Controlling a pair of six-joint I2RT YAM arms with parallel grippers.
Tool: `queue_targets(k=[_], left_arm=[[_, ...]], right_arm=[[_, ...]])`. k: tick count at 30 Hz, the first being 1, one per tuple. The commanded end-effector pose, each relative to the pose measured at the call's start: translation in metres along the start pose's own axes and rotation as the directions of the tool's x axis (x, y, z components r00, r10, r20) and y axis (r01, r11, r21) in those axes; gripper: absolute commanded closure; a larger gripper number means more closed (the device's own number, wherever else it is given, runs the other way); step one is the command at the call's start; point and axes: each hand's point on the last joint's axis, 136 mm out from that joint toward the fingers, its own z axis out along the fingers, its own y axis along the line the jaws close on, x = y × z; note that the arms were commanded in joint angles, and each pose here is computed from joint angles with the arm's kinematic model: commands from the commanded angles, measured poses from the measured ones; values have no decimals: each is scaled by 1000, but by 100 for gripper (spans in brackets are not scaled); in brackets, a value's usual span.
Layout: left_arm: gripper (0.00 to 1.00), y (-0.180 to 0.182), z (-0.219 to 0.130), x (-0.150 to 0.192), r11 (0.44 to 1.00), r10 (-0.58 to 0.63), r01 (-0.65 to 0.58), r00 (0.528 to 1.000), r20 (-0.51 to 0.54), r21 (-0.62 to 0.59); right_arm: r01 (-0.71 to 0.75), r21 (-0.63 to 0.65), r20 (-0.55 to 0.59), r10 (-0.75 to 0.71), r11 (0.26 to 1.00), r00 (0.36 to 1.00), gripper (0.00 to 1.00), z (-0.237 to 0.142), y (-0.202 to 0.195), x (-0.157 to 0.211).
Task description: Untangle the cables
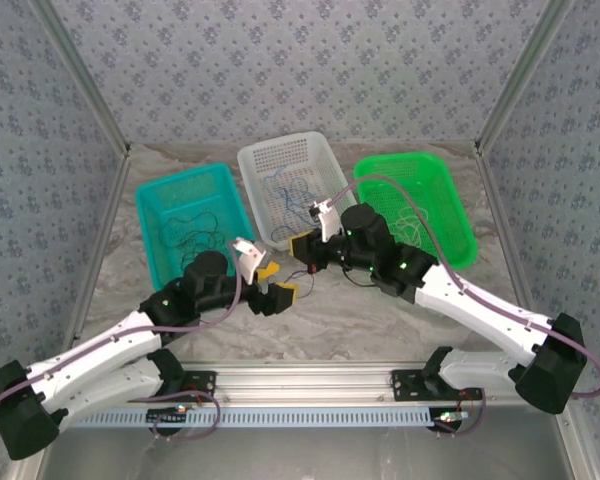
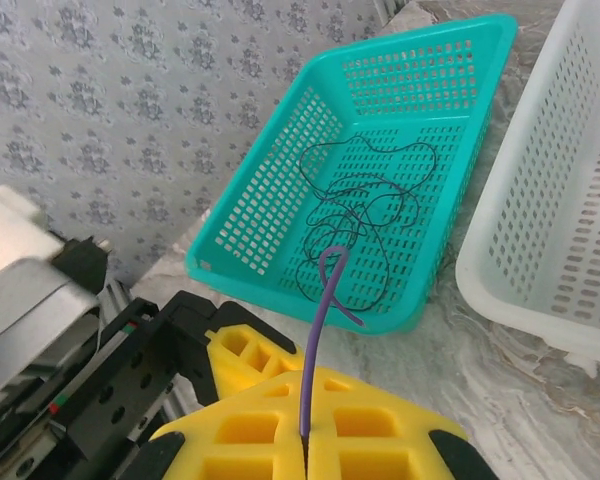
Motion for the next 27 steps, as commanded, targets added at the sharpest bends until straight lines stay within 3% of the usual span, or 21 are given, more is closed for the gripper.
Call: queue_targets(k=[1,7,18,27], left_arm=[[15,-18,-2,-37,990,133,-137,984,120,29],[20,-34,6,-37,969,228,-235,969,100,70],[68,-41,13,-34,959,258,-264,964,68,105],[91,-44,12,-34,959,253,-259,965,68,117]], right_arm=[[-79,-45,-11,79,996,997,100,-9,13,-8],[-146,-75,-4,146,986,989,100,-12,17,-14],[-221,-113,6,223,969,975,100,-25,19,-22],[-249,-115,12,252,962,968,100,-29,14,-24]])
